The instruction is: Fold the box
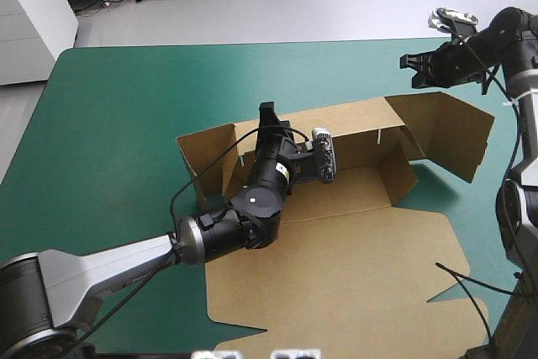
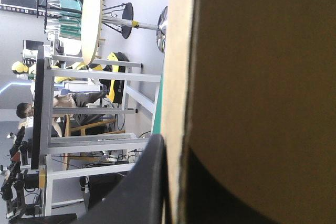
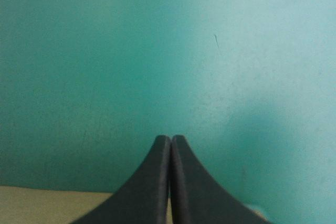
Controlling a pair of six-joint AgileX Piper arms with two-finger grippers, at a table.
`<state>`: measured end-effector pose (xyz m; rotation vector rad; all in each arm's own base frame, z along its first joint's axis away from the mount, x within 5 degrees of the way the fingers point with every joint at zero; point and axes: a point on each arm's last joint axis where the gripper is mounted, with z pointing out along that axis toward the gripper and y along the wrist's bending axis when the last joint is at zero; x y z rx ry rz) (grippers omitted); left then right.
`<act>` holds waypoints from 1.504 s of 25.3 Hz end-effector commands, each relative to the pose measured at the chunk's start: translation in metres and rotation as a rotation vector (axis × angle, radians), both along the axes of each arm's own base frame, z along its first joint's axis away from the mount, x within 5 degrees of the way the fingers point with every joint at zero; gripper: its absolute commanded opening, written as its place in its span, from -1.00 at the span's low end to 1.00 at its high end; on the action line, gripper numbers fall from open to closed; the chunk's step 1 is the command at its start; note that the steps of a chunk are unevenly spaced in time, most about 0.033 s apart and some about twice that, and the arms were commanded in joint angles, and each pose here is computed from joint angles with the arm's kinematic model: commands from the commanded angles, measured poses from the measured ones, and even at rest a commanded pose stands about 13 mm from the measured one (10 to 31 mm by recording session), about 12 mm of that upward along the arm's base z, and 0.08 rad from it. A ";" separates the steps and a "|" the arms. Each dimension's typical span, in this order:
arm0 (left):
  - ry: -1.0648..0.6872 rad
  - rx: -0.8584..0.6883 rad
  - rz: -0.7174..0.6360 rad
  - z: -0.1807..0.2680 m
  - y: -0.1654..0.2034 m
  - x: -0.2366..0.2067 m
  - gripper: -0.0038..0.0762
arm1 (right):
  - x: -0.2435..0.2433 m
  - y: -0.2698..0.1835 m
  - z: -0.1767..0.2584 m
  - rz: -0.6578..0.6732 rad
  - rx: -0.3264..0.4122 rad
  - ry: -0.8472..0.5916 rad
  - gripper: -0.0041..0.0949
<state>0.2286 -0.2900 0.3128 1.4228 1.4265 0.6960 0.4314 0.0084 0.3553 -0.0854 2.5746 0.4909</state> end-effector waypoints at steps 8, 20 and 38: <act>-0.050 -0.057 0.018 0.023 0.006 -0.004 -0.93 | -0.054 0.004 0.010 0.104 -0.035 0.016 -0.96; -0.053 -0.049 0.015 0.023 0.006 -0.004 -0.93 | -0.088 0.017 -0.003 0.207 0.056 -0.011 -0.96; 0.015 0.095 -0.052 -0.008 -0.007 -0.002 -0.93 | -0.171 0.024 -0.051 0.243 -0.004 -0.405 -0.95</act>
